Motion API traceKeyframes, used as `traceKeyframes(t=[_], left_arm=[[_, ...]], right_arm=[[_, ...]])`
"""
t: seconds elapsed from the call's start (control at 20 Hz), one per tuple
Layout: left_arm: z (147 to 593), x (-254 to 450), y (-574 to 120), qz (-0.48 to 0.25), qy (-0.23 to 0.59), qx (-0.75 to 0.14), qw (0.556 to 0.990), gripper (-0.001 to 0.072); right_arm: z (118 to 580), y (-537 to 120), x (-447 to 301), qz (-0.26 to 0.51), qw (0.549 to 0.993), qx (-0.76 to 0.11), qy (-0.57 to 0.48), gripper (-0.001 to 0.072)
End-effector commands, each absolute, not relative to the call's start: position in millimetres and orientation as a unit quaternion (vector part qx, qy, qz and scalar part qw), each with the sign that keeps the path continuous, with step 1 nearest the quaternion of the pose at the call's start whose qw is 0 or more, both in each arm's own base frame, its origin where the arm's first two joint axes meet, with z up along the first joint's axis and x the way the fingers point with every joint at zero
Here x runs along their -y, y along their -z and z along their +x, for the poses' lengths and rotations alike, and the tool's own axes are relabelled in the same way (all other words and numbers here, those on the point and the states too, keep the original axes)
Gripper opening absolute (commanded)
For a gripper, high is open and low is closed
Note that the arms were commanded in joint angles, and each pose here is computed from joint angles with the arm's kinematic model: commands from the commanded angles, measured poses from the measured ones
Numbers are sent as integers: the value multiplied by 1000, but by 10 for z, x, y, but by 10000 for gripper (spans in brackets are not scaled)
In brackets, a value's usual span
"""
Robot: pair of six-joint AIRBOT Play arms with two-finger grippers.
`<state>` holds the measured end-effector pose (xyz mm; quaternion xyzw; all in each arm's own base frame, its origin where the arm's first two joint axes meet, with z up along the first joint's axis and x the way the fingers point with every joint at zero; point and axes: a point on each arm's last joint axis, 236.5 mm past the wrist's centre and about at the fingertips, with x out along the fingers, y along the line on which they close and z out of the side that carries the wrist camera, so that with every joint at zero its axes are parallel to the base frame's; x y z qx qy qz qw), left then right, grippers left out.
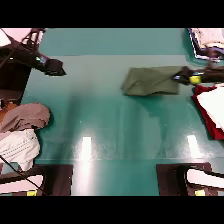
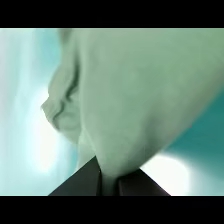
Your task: Fold the shirts.
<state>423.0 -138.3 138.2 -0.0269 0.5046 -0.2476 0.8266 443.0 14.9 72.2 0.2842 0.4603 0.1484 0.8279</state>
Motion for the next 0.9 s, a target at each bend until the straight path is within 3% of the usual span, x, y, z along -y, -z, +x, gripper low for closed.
traceKeyframes(t=[0.0, 0.45, 0.85], left_arm=[[4193, 1738, -1352, -18, 274, -494, 825, 23], [4152, 1870, -1365, -14, 287, -492, 822, 23], [4149, 1869, -1363, -13, 287, -492, 822, 23]], right_arm=[[4262, -1052, 761, 279, 859, -424, -68, 16], [4288, -2109, 1793, 264, 917, -296, 31, 16], [4065, -2352, 1885, 227, 918, -321, 53, 17]])
